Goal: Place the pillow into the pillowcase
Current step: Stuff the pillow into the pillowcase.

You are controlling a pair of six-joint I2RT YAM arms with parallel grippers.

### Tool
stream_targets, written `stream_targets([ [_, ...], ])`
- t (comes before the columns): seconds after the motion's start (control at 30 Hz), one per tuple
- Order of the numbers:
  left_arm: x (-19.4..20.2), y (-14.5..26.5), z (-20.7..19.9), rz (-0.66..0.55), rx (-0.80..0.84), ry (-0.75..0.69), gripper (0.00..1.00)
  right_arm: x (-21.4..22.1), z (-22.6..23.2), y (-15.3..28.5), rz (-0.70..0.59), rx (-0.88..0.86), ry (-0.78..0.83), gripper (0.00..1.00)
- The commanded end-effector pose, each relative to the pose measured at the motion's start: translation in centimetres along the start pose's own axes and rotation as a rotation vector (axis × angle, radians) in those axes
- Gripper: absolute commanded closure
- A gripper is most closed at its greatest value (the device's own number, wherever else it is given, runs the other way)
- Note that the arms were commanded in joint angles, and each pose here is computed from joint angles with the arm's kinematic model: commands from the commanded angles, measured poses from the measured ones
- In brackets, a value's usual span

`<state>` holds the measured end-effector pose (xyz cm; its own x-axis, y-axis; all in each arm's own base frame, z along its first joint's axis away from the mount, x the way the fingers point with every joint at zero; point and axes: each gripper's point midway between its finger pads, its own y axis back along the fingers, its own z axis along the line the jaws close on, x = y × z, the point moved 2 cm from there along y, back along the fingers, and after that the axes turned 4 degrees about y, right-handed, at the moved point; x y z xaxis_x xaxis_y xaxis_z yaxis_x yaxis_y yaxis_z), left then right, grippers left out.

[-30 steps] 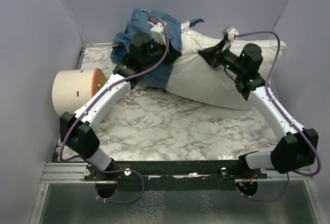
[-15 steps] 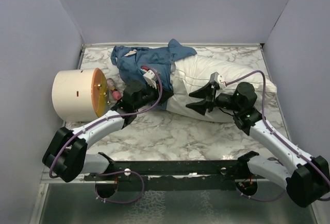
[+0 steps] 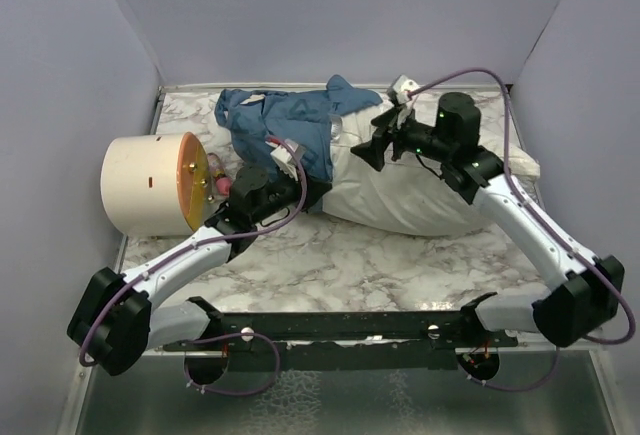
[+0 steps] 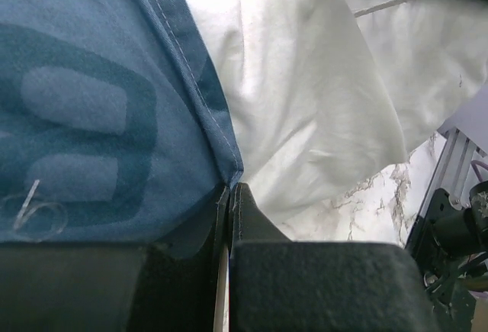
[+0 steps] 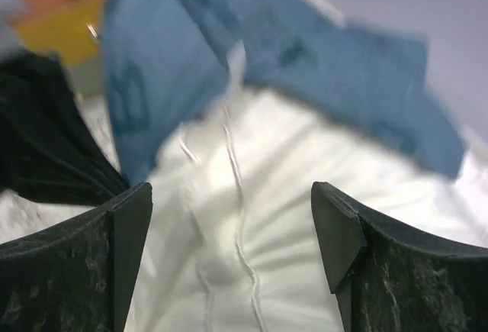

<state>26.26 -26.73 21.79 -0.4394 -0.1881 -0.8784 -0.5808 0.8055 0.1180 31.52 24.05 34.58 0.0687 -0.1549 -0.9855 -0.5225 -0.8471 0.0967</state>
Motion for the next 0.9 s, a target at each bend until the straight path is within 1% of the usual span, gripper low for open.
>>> stream_targets([
  [0.0, -2.2, 1.0, -1.2, -0.08, 0.011, -0.04, 1.0, 8.3, 0.2, -0.8, 0.297, 0.038, -0.079, 0.19],
  [0.03, -2.4, 1.2, -1.3, -0.087, 0.011, -0.039, 1.0, 9.0, 0.7, -1.0, 0.315, 0.026, -0.086, 0.21],
  [0.1, -3.1, 1.6, -1.9, -0.109, 0.021, -0.032, 1.0, 10.6, 1.4, -1.2, 0.356, 0.022, -0.107, 0.32],
  [0.13, -3.6, 1.8, -2.3, -0.121, 0.033, -0.029, 1.0, 11.4, 1.5, -1.3, 0.377, 0.025, -0.121, 0.41],
  [0.23, -5.5, 2.2, -4.0, -0.163, 0.086, -0.018, 1.0, 13.2, 2.1, -2.2, 0.396, 0.014, -0.164, 0.79],
  [0.27, -6.1, 2.1, -4.5, -0.169, 0.106, -0.017, 1.0, 13.4, 2.5, -2.7, 0.381, 0.001, -0.183, 0.89],
  [0.3, -6.7, 2.1, -5.1, -0.172, 0.123, -0.014, 1.0, 13.2, 2.9, -3.4, 0.346, -0.02, -0.201, 0.95],
  [0.33, -7.3, 1.9, -5.6, -0.17, 0.139, -0.014, 1.0, 13.0, 3.6, -4.1, 0.298, -0.055, -0.234, 0.98],
  [0.4, -7.9, 1.5, -6.7, -0.165, 0.179, -0.009, 1.0, 12.7, 4.8, -5.8, 0.204, -0.107, -0.305, 0.99],
  [0.5, -7.7, 1.0, -8.2, -0.156, 0.25, 0.015, 1.0, 14.4, 5.5, -8.4, 0.157, -0.098, -0.406, 0.99],
  [0.63, -3.7, 0.3, -7.9, -0.075, 0.284, 0.066, 1.0, 16.2, 5.7, -10.4, 0.066, -0.084, -0.532, 0.99],
  [0.67, -2.2, 0.3, -7.2, -0.051, 0.27, 0.085, 1.0, 16.4, 5.9, -10.7, 0.052, -0.089, -0.545, 0.99],
  [0.73, 0.2, 0.4, -5.2, -0.028, 0.19, 0.106, 1.0, 16.9, 6.3, -11.0, 0.039, -0.11, -0.555, 0.99],
  [0.83, 1.9, 1.4, -2.8, -0.024, 0.069, 0.103, 1.0, 17.5, 7.0, -10.4, 0.052, -0.138, -0.536, 0.99],
  [0.87, 1.9, 1.9, -2.4, -0.033, 0.03, 0.1, 0.93, 18.0, 7.3, -9.9, 0.062, -0.142, -0.53, 0.99],
])
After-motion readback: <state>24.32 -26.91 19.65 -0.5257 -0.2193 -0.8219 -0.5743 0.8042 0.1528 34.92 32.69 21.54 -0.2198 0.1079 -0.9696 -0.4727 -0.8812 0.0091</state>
